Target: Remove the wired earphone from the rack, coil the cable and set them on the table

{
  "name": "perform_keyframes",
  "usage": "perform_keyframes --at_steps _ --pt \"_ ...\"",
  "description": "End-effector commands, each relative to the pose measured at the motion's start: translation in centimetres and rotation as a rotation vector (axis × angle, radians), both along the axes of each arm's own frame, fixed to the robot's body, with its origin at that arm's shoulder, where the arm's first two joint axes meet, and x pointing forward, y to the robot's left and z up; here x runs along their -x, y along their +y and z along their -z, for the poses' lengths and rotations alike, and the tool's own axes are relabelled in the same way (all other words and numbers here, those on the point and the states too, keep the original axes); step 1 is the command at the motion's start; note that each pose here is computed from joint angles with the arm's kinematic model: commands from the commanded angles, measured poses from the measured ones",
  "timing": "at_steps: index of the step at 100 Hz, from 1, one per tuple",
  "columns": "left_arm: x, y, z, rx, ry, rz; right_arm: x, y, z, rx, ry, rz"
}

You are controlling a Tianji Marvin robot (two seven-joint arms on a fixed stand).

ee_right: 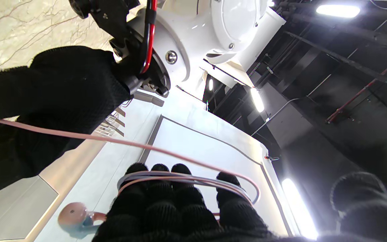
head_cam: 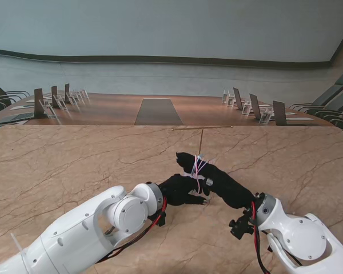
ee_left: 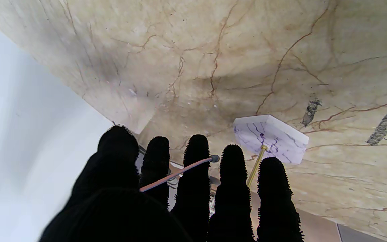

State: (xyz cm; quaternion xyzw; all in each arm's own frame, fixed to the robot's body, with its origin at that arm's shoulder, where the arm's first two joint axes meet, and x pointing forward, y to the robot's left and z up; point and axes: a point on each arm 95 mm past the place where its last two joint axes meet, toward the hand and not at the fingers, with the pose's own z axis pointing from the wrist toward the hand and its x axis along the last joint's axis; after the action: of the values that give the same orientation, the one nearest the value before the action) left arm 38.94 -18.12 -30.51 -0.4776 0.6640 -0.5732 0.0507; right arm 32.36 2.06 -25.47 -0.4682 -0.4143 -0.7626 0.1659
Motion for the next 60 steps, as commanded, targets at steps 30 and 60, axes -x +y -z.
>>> perform_keyframes --at_steps 30,60 --pt "0.3 1.1 1.2 -0.045 -0.016 -0.013 -0.2 -0.4 -0.2 -0.036 -0.023 0.03" --pt "0.3 2.1 2.1 -0.076 -0.012 -0.039 -0.5 -1.1 -1.3 -0.049 -0.067 0.04"
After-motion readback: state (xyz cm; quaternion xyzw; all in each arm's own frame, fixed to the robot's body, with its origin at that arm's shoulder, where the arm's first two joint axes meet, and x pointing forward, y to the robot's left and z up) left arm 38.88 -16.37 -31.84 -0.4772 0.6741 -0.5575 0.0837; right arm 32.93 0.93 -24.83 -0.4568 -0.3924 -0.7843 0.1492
